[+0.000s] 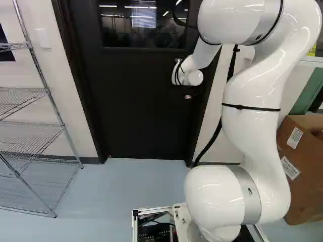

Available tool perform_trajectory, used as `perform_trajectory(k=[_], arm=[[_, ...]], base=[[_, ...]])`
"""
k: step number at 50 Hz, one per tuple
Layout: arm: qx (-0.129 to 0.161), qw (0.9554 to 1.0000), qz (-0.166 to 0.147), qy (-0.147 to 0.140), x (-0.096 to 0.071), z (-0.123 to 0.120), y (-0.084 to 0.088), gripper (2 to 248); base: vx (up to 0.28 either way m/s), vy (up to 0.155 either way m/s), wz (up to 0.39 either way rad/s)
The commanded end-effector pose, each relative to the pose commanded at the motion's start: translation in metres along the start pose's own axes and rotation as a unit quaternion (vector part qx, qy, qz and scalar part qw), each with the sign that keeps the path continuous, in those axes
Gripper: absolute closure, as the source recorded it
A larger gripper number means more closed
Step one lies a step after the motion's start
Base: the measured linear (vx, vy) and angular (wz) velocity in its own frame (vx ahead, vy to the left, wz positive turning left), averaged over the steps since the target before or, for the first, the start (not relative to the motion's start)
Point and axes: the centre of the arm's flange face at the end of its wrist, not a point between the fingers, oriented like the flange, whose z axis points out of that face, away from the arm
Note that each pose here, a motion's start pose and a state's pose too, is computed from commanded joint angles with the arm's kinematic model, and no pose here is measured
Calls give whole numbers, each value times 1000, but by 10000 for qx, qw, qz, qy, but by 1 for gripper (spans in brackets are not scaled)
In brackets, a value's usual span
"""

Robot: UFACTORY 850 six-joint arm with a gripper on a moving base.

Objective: Open the door and move inside

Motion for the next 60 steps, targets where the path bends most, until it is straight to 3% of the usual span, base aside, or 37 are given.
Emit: perform_trajectory(k=[38,60], arm=[[-199,9993,221,239,18,74,16,3],[-77,9990,181,390,25,111,-2,3]], base=[[1,0,-6],[0,0,0]])
